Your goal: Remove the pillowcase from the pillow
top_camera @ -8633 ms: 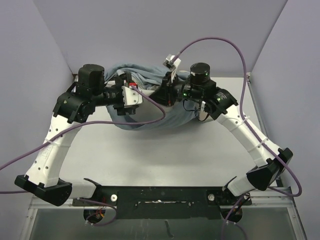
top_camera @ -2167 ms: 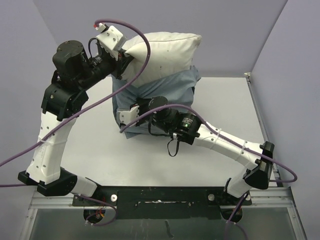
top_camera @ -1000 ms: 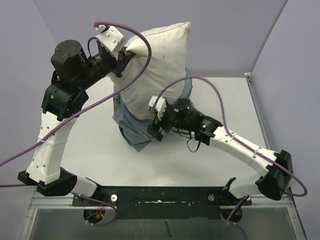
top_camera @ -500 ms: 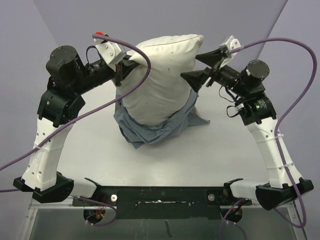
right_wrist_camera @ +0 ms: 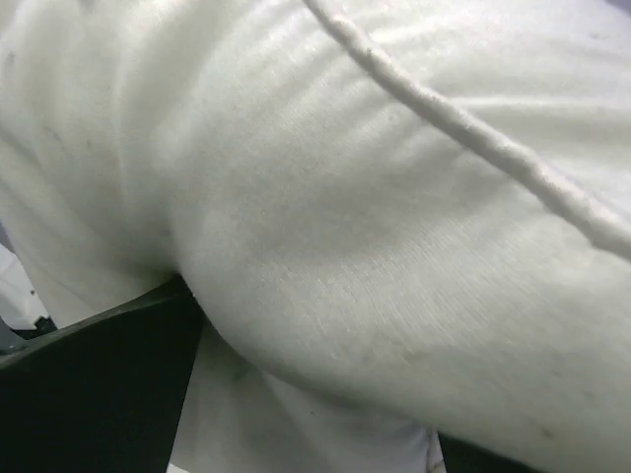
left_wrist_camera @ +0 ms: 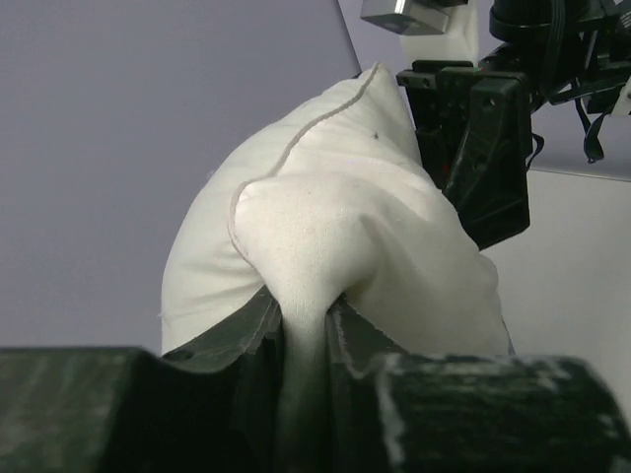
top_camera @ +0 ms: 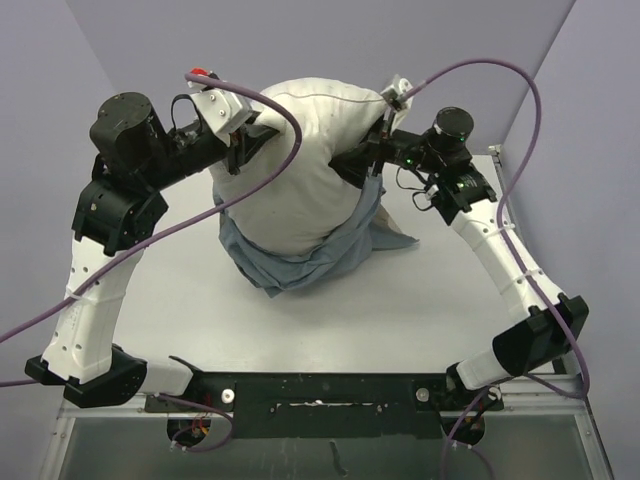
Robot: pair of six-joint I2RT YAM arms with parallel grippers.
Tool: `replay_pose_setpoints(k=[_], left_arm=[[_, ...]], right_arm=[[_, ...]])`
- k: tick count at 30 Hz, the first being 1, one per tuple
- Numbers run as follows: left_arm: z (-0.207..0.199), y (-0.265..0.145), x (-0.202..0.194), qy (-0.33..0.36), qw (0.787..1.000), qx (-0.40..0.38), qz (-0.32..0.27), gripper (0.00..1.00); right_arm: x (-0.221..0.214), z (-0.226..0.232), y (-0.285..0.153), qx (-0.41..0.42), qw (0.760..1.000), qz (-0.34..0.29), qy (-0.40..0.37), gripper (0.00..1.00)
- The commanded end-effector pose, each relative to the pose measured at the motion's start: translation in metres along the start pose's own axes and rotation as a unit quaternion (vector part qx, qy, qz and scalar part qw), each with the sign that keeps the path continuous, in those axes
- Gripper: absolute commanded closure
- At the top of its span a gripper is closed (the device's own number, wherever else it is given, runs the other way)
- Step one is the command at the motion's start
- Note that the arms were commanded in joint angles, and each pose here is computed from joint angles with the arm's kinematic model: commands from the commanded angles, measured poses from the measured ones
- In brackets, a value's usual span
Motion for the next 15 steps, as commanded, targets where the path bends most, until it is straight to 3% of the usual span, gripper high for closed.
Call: replay_pose_setpoints(k=[1,2,3,4,6,10,15], left_arm=[[0.007,-0.002,0.020,0.054,0.998,0.009,-0.041,0.49],[0.008,-0.002,0.018,0.063,0.997,0.008,-0.033,0.31],[0.008,-0.002,0.018,0.069,0.997,0.006,-0.029,0.22],[0.008,-0.004,0.019,0.074,0.997,0.005,-0.028,0.16],[0.005,-0.008,0.024,0.093,0.995,-0.013,-0.033,0.03],[-0.002,-0.017,0.034,0.107,0.992,-0.035,-0.050,0.02],[-0.007,-0.015,0.023,0.114,0.991,-0.058,-0.026,0.02]], right_arm=[[0.026,0.027,0.029,0.073,0.997,-0.026,-0.024,0.34],[0.031,0.022,0.031,0.053,0.998,-0.033,-0.013,0.57],[0.037,0.019,0.032,0.036,0.999,-0.038,-0.005,0.85],[0.041,0.016,0.034,0.018,0.999,-0.039,0.000,0.98],[0.046,0.019,0.039,0.005,0.999,-0.037,-0.008,1.00],[0.046,0.032,0.051,0.007,0.999,-0.022,-0.038,1.00],[0.037,0.054,0.075,0.007,0.998,0.016,-0.066,1.00]])
Point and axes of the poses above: each gripper's point midway between its finger pads, its own y axis out along the fingers, its own z axis along the line the jaws close on, x = y × z, the point moved 8 cm from there along -y, back along the fingers, and after that the axes turned 4 degrees about y, right-handed, at the moved point
